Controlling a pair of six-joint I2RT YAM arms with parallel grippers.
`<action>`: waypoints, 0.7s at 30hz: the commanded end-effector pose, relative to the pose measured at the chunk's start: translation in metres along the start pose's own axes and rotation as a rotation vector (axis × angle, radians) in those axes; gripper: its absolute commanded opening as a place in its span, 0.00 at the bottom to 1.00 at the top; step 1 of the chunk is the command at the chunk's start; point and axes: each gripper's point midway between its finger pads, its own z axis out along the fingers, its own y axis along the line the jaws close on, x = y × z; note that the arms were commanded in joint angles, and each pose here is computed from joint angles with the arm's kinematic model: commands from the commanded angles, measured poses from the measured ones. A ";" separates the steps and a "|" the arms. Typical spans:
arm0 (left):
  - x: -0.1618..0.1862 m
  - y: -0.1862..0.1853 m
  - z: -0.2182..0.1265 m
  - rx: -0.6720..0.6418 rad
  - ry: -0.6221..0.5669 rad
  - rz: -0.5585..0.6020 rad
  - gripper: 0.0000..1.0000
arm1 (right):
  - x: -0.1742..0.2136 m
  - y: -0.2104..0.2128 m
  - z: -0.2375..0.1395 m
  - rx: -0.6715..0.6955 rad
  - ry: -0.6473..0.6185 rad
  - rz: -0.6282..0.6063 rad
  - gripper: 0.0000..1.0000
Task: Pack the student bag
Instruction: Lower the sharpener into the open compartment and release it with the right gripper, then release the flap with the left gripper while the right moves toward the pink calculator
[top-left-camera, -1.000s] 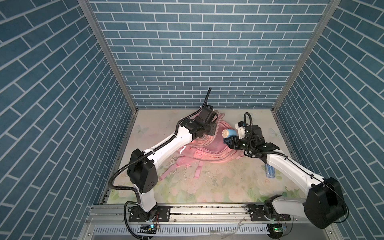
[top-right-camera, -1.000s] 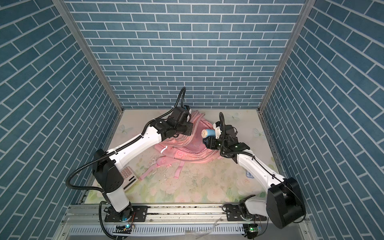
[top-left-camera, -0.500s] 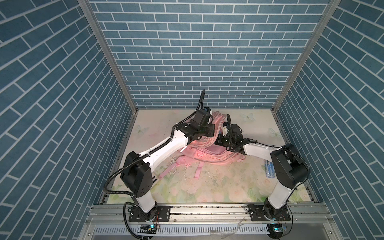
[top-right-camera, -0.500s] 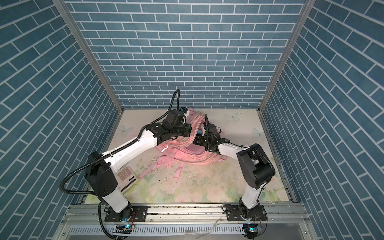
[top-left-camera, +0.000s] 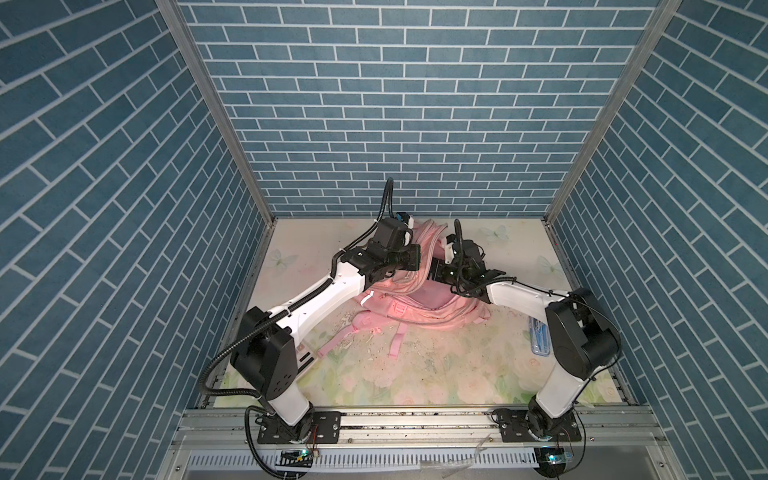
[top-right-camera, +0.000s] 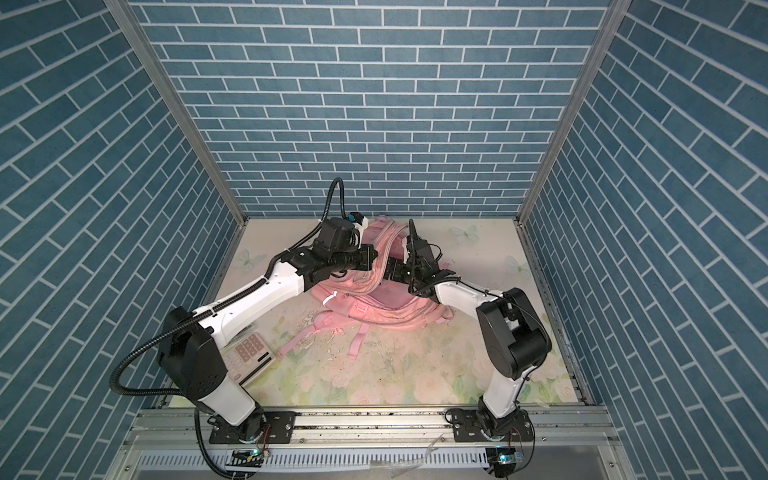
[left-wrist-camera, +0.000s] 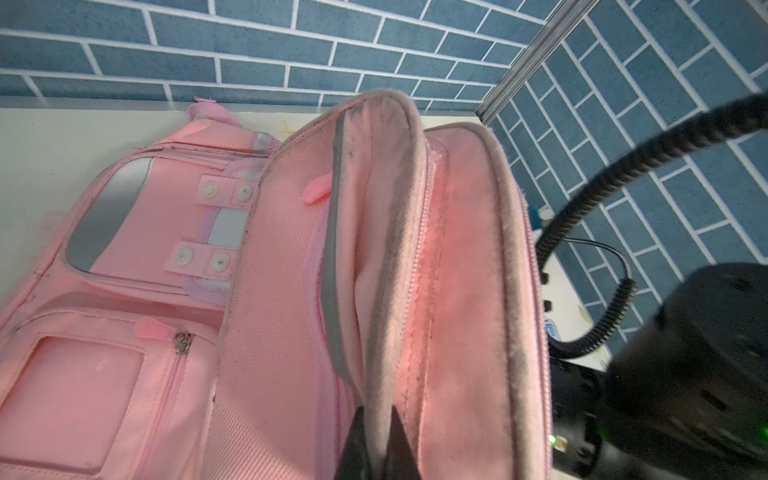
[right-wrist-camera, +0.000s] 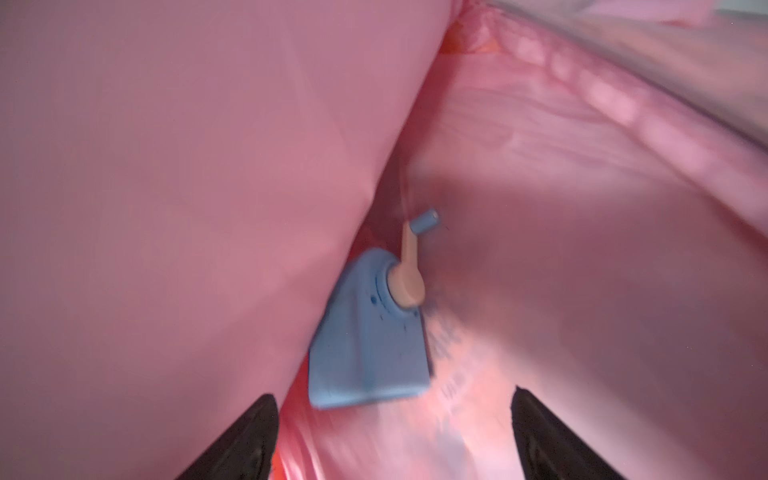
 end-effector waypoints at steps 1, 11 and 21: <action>-0.035 -0.016 -0.020 0.061 -0.127 0.010 0.00 | -0.010 -0.008 -0.044 0.092 -0.072 -0.067 0.86; -0.001 0.012 -0.025 -0.241 -0.081 0.000 0.43 | -0.005 -0.093 -0.145 0.422 -0.176 -0.130 0.81; 0.043 0.111 -0.102 -0.439 -0.050 -0.252 0.67 | -0.019 -0.085 -0.169 0.378 -0.214 -0.200 0.82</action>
